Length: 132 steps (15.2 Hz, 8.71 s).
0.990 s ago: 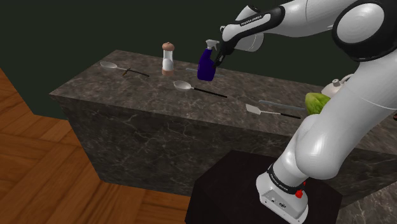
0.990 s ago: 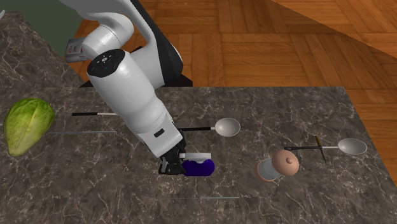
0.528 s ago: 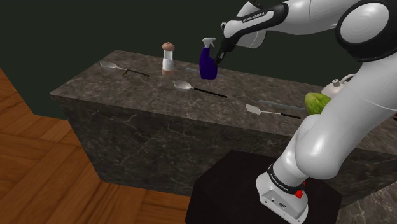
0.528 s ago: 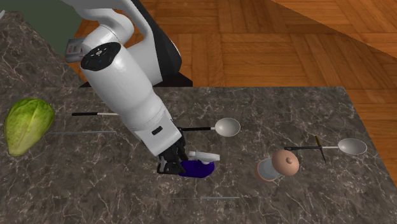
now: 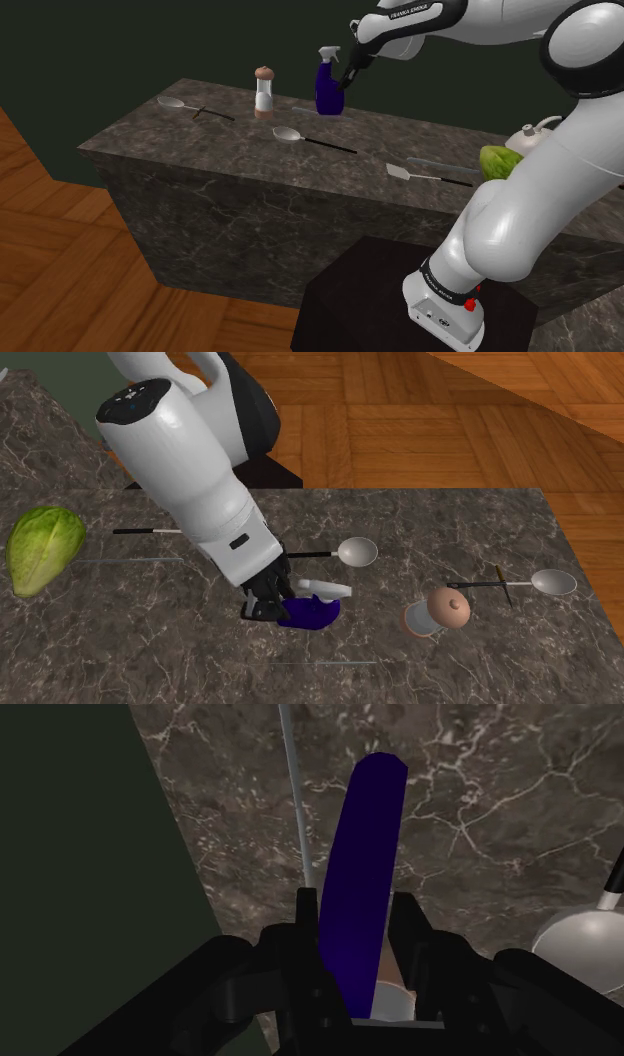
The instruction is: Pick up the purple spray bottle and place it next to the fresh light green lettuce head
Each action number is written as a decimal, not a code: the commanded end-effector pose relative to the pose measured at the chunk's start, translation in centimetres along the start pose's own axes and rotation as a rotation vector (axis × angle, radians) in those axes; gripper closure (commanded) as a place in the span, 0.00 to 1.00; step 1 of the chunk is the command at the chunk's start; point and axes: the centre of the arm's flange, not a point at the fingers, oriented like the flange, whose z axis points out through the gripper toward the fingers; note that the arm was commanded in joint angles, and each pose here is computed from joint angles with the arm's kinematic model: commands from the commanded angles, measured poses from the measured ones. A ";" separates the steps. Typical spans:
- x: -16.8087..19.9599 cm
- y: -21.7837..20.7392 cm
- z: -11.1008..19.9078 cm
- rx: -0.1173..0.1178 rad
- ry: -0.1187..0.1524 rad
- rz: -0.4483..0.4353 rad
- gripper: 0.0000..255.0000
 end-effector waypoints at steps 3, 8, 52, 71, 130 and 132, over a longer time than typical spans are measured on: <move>0.7 0.6 -1.9 0.000 0.000 0.000 1.00; 1.7 1.4 -4.3 0.000 0.000 0.000 1.00; 3.8 7.3 -24.1 0.000 0.000 0.000 1.00; -20.8 8.0 -29.0 0.000 0.000 0.000 1.00; -70.6 5.5 -26.9 0.000 0.000 0.000 1.00; -71.0 5.2 -25.9 0.000 0.000 0.000 1.00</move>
